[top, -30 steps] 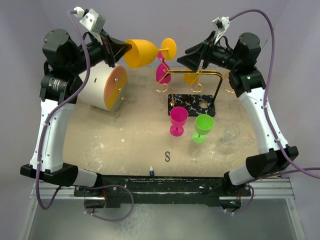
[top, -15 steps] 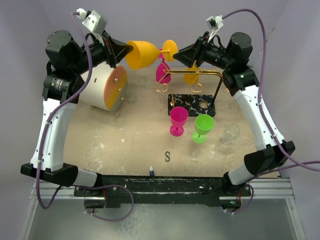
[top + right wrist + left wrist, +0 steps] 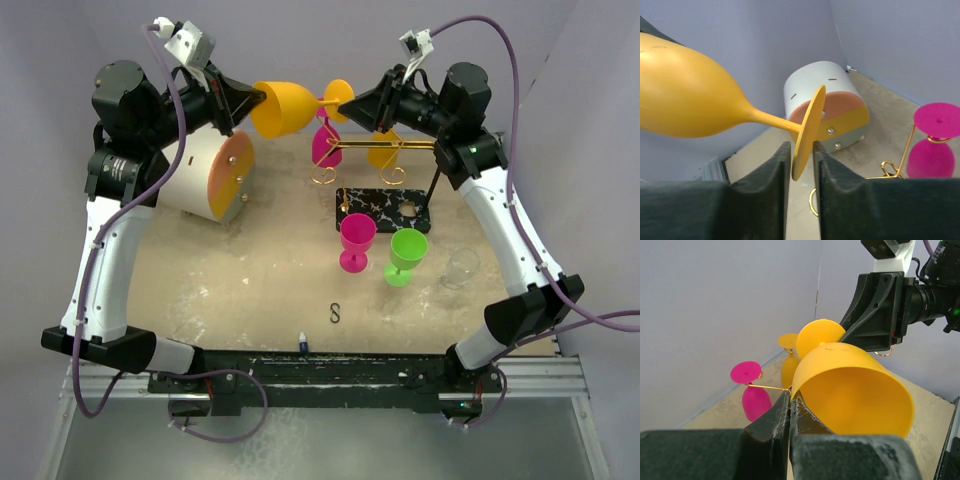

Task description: Place the wine glass upside down on the wine glass rack

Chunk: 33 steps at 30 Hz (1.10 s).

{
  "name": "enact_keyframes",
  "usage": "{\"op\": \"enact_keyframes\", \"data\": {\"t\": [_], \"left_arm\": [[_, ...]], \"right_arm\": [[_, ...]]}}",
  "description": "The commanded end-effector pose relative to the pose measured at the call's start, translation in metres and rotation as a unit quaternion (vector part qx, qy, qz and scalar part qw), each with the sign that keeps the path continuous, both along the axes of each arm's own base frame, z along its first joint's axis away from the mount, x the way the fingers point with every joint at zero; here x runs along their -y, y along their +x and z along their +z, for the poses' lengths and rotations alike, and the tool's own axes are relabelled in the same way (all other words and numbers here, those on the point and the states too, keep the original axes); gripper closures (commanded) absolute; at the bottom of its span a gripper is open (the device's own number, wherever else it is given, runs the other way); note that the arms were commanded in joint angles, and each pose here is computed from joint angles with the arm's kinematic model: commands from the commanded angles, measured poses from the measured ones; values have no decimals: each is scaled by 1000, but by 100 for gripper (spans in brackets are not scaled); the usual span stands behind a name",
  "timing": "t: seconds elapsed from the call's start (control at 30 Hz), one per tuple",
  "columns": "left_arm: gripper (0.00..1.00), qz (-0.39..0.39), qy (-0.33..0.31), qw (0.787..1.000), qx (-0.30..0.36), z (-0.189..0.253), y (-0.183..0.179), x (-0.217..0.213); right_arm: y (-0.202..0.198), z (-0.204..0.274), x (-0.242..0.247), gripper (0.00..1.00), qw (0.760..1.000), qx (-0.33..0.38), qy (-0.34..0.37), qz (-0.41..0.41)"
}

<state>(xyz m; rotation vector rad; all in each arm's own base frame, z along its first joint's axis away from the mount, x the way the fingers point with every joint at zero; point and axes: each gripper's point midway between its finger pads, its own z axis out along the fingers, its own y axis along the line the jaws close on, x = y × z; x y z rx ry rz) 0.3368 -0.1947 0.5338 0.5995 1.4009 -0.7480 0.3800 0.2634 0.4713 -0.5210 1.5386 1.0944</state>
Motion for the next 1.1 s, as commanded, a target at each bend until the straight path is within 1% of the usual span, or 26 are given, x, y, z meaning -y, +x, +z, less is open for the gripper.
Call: {"op": "enact_keyframes", "data": {"t": [0.0,0.03,0.07,0.1,0.17,0.2,0.33,0.47,0.57,0.63,0.7,0.8,0.97,1.07], "left_arm": [[100,9,0,999,40,15,0,-2],[100,9,1,999,39,14,0,-2],[100,9,2,999,39,13,1,-2],[100,9,3,999,39,13,0,-1],[100,6,5,999,38,10,0,0],[97,5,5,999,37,9,0,0],[77,-2,0,1000,27,3,-3,2],[58,11,-3,1000,15,-2,-2,-3],[41,39,2,999,14,-3,-3,-12],[32,61,11,998,20,-2,-4,-21],[23,78,20,996,27,-1,-7,-28],[14,93,31,995,33,-1,-11,-35],[6,99,44,993,38,-2,-16,-39],[2,99,50,993,36,-5,-15,-39]], "right_arm": [[1,25,3,78,999,27,14,-19],[2,25,4,85,999,26,14,-23],[3,25,4,94,999,27,14,-26],[4,25,5,100,999,25,13,-31],[5,25,8,100,999,25,9,-41],[6,26,9,100,999,29,6,-44],[10,32,23,100,996,45,-8,-80],[17,35,42,100,992,53,-16,-115],[24,38,66,100,985,66,-29,-156],[28,42,87,100,978,77,-40,-190],[31,47,112,100,967,92,-53,-230],[36,49,154,100,942,106,-89,-306],[32,57,217,100,888,132,-145,-416],[25,64,257,100,848,140,-179,-479]]}}
